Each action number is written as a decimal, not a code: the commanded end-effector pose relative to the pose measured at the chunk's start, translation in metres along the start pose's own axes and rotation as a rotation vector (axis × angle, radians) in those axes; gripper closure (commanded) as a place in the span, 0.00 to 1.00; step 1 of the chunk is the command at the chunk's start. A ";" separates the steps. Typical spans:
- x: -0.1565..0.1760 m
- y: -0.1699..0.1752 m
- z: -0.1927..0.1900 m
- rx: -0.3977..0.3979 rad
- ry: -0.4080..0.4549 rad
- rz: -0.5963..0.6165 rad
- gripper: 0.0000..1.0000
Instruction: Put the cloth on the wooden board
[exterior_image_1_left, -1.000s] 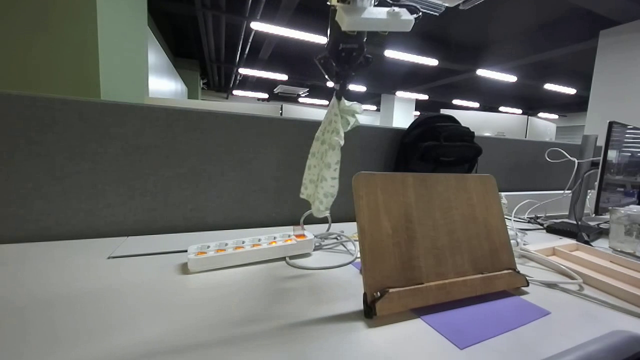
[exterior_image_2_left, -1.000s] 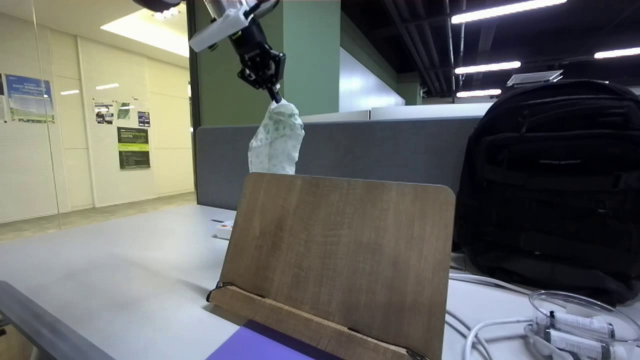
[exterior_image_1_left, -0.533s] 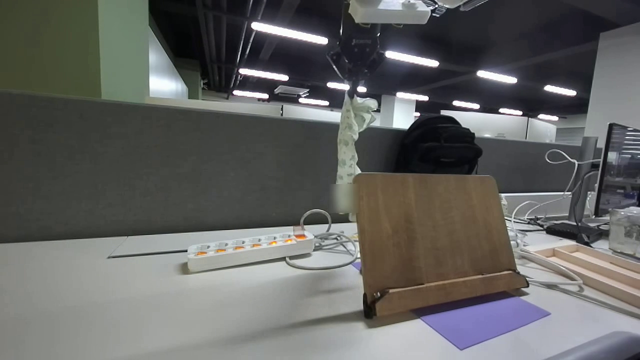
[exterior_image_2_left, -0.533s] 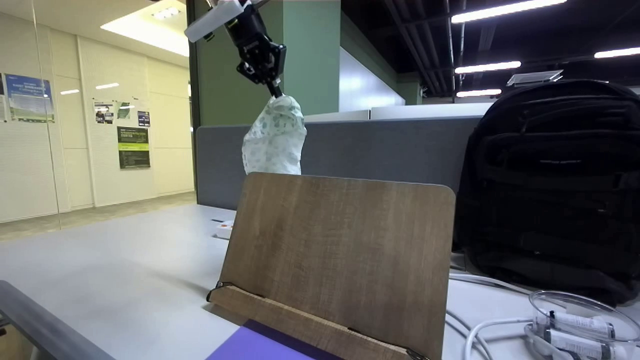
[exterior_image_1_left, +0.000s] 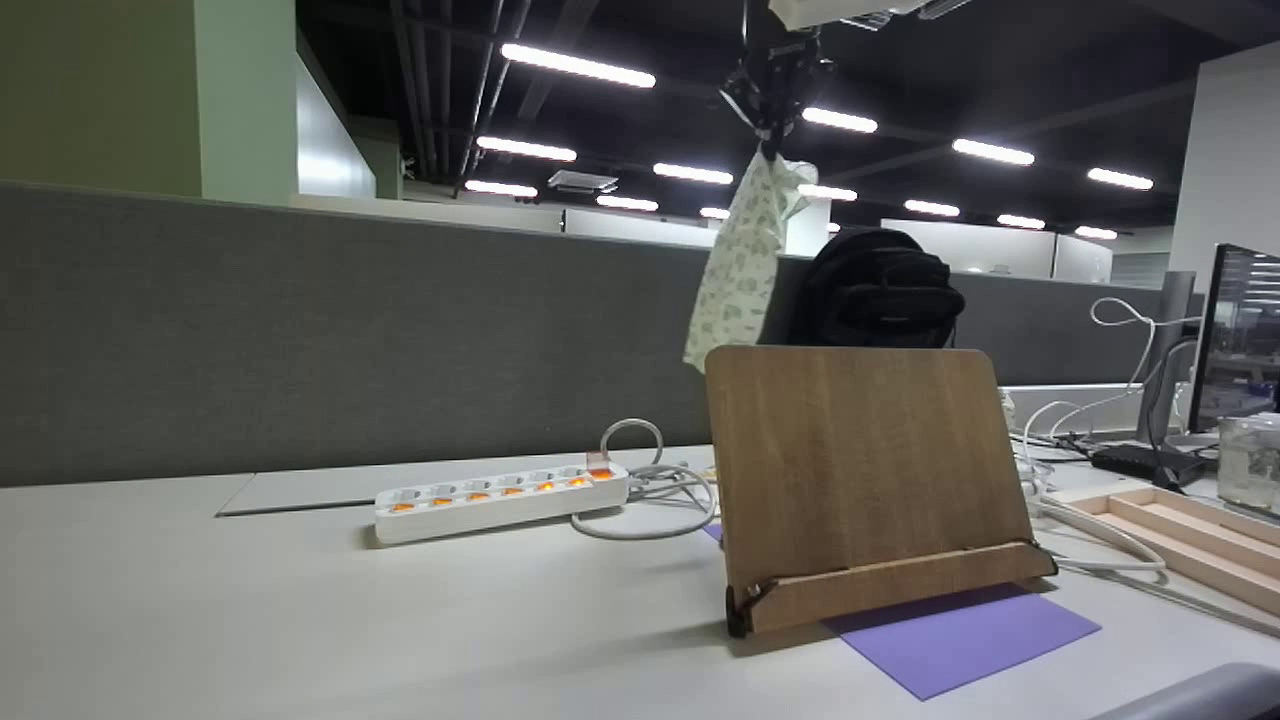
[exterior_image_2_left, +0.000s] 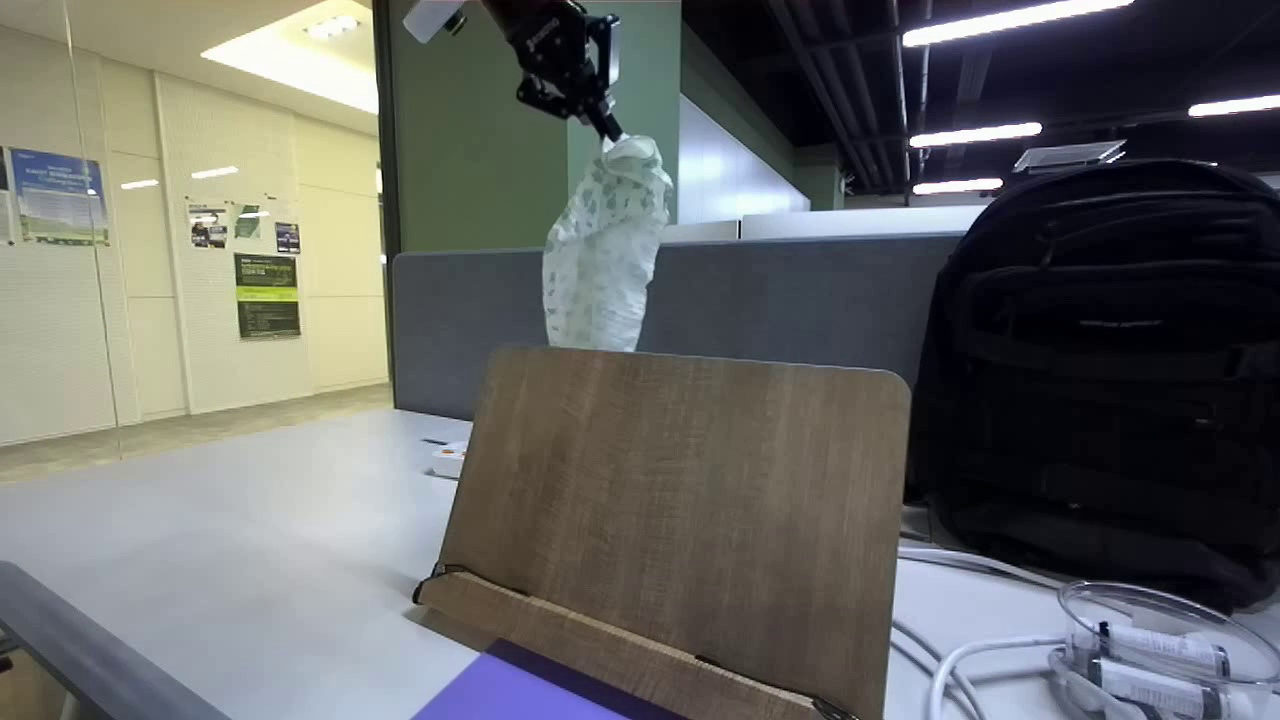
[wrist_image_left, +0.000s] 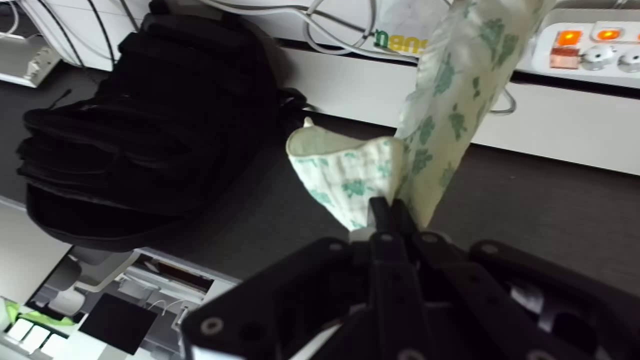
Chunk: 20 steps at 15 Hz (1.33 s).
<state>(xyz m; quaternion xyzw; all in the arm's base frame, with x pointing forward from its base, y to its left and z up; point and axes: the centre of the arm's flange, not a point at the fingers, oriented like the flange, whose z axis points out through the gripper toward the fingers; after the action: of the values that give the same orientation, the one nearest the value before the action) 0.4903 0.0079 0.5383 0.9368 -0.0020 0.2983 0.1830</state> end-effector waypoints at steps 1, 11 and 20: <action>-0.029 0.022 -0.012 -0.093 0.020 0.032 1.00; -0.100 0.003 0.000 -0.259 -0.115 0.168 1.00; -0.148 -0.013 -0.001 -0.311 -0.273 0.177 0.68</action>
<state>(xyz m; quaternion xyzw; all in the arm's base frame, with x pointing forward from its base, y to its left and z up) 0.3822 0.0014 0.4544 0.9255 -0.1308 0.1925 0.2988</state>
